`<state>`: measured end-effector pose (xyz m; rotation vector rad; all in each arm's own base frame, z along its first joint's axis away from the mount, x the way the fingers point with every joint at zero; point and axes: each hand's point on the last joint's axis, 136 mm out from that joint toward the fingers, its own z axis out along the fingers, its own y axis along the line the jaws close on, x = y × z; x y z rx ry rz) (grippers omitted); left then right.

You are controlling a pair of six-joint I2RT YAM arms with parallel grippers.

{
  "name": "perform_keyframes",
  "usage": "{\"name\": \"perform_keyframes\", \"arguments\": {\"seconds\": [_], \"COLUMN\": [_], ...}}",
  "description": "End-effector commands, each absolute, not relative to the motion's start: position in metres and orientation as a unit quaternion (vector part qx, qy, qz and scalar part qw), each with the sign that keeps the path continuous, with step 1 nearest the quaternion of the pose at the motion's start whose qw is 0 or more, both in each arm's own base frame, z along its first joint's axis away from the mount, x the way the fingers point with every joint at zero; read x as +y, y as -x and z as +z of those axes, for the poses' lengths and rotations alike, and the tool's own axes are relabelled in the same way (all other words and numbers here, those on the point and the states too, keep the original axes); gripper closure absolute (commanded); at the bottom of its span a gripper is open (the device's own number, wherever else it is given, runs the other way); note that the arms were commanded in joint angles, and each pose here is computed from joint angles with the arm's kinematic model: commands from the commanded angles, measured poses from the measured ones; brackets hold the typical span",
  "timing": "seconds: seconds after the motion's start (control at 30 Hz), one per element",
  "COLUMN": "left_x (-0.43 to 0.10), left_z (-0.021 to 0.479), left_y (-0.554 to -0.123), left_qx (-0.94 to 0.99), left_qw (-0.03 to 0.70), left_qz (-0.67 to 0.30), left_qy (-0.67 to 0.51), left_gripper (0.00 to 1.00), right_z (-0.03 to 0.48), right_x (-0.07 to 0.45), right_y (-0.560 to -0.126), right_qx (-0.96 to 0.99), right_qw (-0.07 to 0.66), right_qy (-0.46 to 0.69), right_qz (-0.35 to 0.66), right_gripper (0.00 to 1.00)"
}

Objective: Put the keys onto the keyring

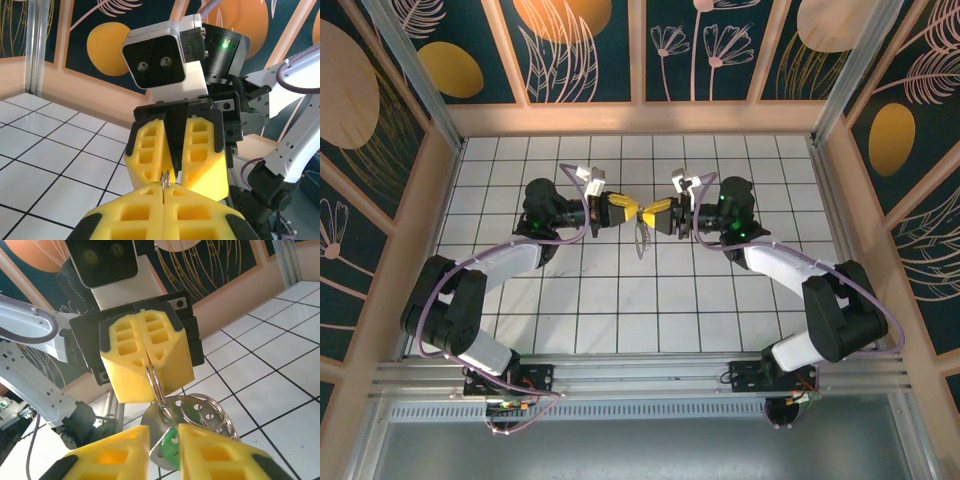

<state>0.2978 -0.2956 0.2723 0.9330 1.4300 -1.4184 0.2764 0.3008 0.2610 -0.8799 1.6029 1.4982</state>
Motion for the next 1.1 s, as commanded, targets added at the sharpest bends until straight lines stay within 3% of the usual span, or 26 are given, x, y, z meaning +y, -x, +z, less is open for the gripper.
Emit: {"name": "perform_keyframes", "arguments": {"seconds": [0.0,0.2,1.07], "left_x": [-0.295,-0.296,-0.288], "left_z": [0.286,0.283,0.307], "left_y": [-0.290,-0.289,-0.286], "left_qx": [0.556,0.559,0.541], "left_qw": [0.459,0.455,0.496], "left_qz": [-0.574,-0.575,-0.570], "left_qy": [-0.387,-0.387,-0.369], "left_gripper": [1.00,1.00,1.00], "right_z": [0.277,0.279,0.254], "right_x": [0.307,0.308,0.326], "right_y": [-0.272,-0.269,-0.257], "right_qx": [0.599,0.594,0.609], "right_qw": [0.389,0.387,0.354], "right_qy": [0.369,0.374,0.382], "right_qz": [0.595,0.597,0.598], "right_gripper": [0.84,1.00,1.00]}}
